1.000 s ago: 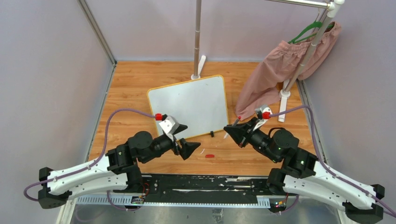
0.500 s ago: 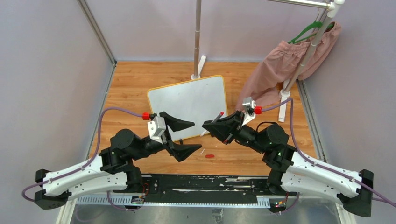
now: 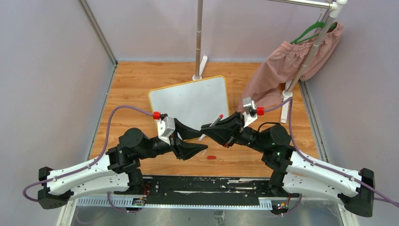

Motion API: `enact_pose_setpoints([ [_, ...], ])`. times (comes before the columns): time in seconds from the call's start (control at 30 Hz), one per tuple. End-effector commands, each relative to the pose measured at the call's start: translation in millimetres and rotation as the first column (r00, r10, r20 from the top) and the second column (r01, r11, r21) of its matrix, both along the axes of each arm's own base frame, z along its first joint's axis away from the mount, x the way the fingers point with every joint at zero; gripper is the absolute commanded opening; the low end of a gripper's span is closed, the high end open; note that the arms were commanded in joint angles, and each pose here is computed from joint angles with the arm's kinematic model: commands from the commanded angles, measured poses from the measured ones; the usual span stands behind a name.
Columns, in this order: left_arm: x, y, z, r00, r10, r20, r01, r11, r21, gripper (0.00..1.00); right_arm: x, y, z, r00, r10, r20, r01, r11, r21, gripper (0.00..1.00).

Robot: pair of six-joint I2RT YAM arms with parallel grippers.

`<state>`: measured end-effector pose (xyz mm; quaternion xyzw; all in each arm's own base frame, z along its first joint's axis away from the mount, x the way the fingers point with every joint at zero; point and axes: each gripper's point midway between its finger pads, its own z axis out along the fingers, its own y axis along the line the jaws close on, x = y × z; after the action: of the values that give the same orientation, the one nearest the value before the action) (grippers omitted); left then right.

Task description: Write a sentence on the whiteboard

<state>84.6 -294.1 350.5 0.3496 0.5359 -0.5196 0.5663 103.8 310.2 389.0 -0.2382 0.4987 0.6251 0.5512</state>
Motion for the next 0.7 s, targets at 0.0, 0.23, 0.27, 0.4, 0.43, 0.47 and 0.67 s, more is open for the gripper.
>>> enact_pose_setpoints([
  [0.0, -9.8, -2.4, 25.3, 0.998, -0.054, 0.013, 0.055, 0.995, -0.077, 0.49, -12.8, -6.7, 32.6, 0.997, 0.050, 0.058, -0.054, 0.995, 0.085, 0.00],
  [0.23, -9.4, -3.0, 26.9, 0.998, -0.054, -0.009, 0.053, 0.994, -0.097, 0.35, -15.6, -8.3, 31.8, 0.997, 0.060, 0.057, -0.064, 0.994, 0.085, 0.00],
  [0.27, -9.3, -3.2, 27.1, 0.998, -0.055, -0.012, 0.053, 0.993, -0.102, 0.35, -15.8, -7.8, 31.1, 0.997, 0.061, 0.056, -0.066, 0.994, 0.083, 0.00],
  [0.4, -10.3, -3.7, 27.9, 0.998, -0.061, -0.017, 0.059, 0.992, -0.107, 0.32, -16.0, -8.1, 28.6, 0.997, 0.063, 0.053, -0.067, 0.995, 0.080, 0.00],
  [0.43, -10.0, -3.8, 27.9, 0.998, -0.060, -0.016, 0.058, 0.993, -0.107, 0.30, -15.9, -8.2, 28.2, 0.997, 0.063, 0.052, -0.067, 0.994, 0.080, 0.00],
  [0.47, -10.3, -4.2, 27.3, 0.998, -0.062, -0.017, 0.060, 0.993, -0.106, 0.27, -16.1, -7.9, 27.5, 0.997, 0.065, 0.049, -0.069, 0.994, 0.081, 0.00],
  [0.67, -8.6, -3.2, 27.4, 0.999, -0.051, -0.019, 0.049, 0.993, -0.108, 0.17, -17.9, -5.7, 25.3, 0.996, 0.079, 0.046, -0.082, 0.994, 0.074, 0.00],
])
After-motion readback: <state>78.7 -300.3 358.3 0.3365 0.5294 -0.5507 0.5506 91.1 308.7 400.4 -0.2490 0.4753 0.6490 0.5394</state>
